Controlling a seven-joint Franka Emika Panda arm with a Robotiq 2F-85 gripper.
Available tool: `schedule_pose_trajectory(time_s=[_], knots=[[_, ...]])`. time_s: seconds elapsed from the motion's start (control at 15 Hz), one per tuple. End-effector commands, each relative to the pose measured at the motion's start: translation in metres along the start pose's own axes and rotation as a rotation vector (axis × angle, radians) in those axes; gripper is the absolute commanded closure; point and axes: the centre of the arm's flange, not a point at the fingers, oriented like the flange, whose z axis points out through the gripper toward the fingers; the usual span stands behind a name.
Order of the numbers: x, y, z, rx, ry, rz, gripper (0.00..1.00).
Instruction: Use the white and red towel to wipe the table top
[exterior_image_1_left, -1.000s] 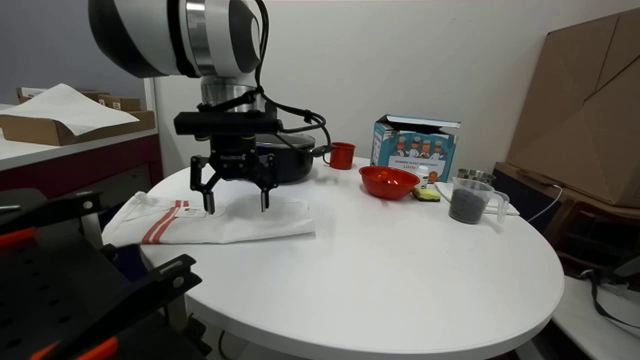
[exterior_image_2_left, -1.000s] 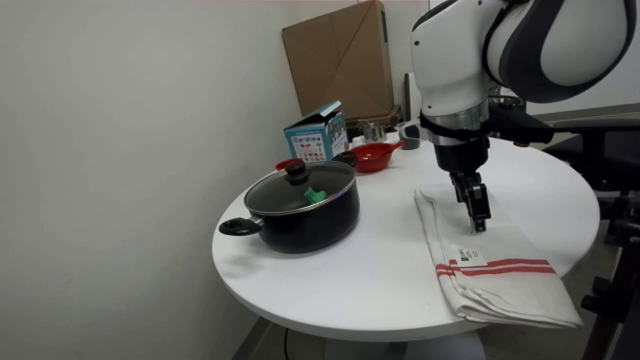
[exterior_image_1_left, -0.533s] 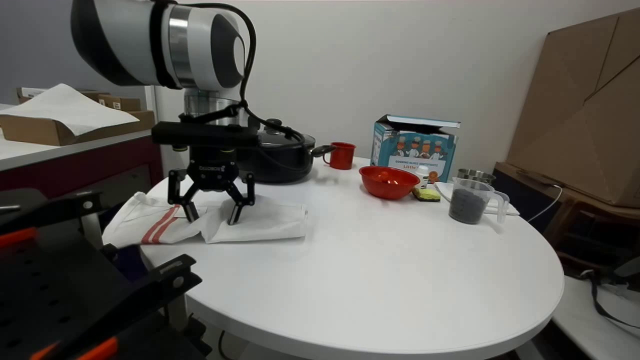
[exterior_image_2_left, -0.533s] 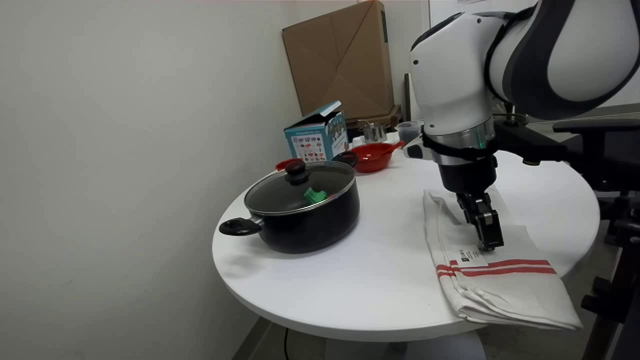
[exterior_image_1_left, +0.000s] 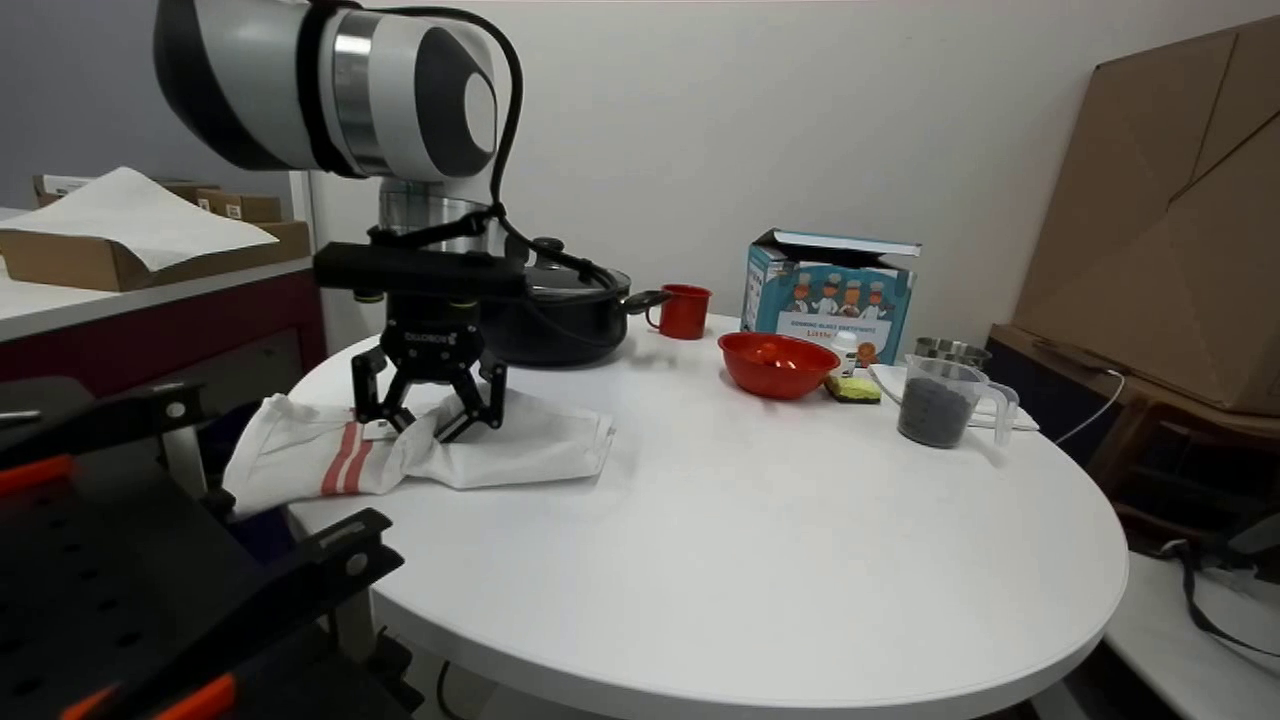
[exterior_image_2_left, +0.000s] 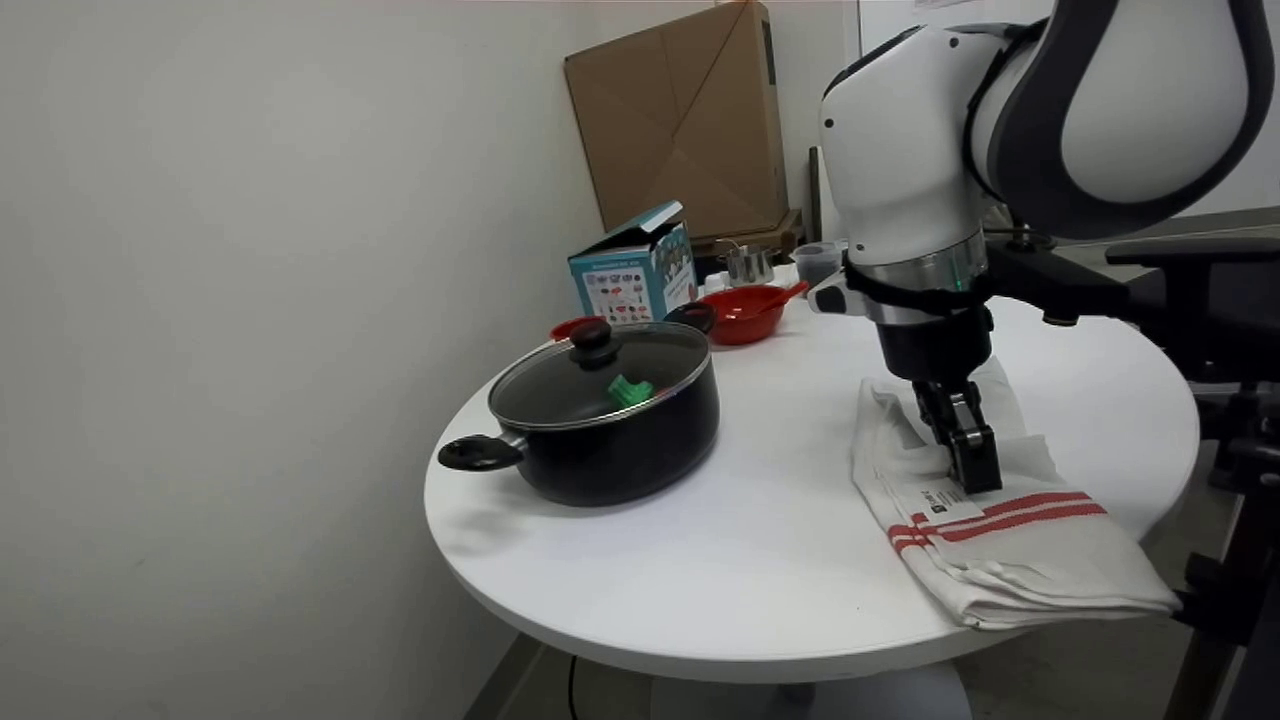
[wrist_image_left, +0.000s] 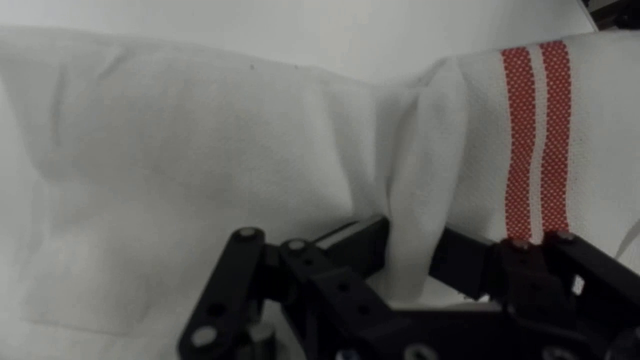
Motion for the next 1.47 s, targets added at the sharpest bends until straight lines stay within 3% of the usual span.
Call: schedule_pose_trajectory(time_s=[0.0,0.13,0.53,0.73,1.13,1.4], knots=[[0.001,0.02,0.001,-0.017,-0.009,0.02,0.97],[0.0,0.053,0.004,-0.06,-0.01,0.077,1.0],[-0.029,0.193,-0.011,-0.239,-0.01,0.302,1.0],[-0.04,0.231,-0.015,-0.281,-0.017,0.377,1.0],[-0.037,0.229,0.0,-0.256,-0.076,0.392,1.0],[-0.019,0.175,0.011,-0.157,-0.126,0.293,1.0]])
